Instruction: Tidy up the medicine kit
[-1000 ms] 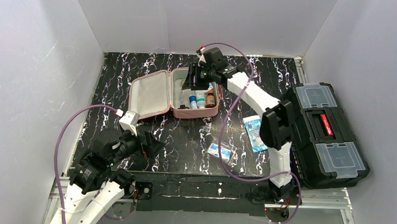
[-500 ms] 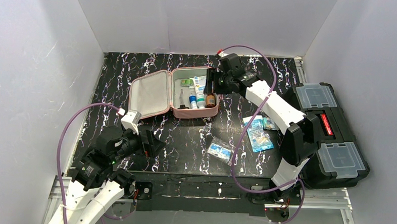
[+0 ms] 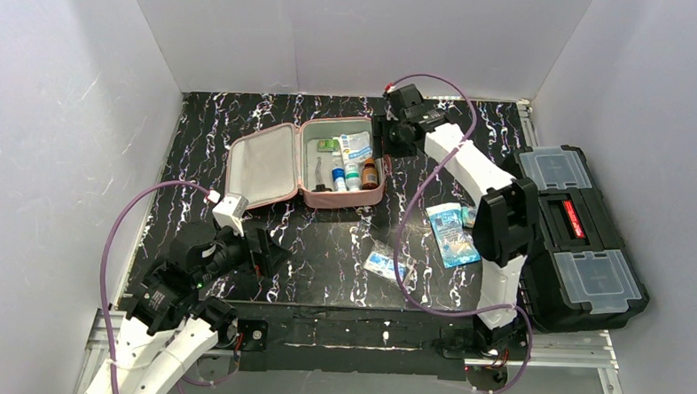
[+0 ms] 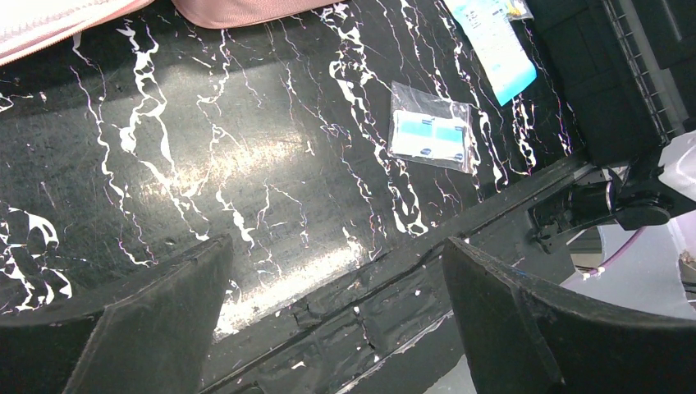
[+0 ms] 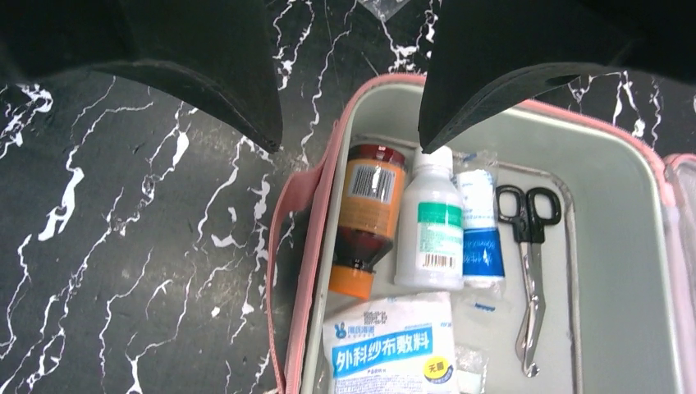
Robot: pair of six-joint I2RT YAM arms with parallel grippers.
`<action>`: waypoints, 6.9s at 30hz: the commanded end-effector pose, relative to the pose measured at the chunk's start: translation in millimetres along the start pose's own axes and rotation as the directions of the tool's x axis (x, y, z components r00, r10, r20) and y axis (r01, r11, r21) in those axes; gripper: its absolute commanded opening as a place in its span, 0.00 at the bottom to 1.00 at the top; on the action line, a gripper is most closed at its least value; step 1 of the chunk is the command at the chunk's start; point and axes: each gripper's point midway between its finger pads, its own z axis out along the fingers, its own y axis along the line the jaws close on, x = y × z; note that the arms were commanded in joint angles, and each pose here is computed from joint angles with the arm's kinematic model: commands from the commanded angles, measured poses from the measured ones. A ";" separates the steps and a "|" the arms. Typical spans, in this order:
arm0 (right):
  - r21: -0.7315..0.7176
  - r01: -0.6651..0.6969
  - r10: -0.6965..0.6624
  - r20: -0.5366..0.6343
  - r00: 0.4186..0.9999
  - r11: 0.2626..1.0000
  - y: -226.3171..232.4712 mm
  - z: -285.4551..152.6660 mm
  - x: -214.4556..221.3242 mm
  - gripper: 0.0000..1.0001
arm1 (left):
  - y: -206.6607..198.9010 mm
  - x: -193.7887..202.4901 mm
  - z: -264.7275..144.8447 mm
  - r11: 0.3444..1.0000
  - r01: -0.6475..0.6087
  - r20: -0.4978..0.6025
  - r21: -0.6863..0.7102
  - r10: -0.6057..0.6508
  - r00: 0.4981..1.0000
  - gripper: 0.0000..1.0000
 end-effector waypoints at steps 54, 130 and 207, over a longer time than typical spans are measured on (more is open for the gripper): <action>0.118 -0.567 0.568 0.022 0.822 0.815 -13.9 23.6 56.6 0.01 | 0.4 1.0 -1.6 1.000 0.008 -0.005 -0.004 -0.008 1.000 1.00; 0.315 -0.045 0.104 -0.171 0.980 0.948 -107.6 -101.4 186.9 0.75 | -5.2 8.1 0.4 0.999 0.038 -0.063 0.018 -0.037 0.997 1.00; -0.341 -0.372 0.405 0.028 0.914 0.863 98.0 -82.9 12.3 0.01 | -4.6 3.0 -3.3 1.000 0.012 -0.007 0.026 -0.012 1.000 1.00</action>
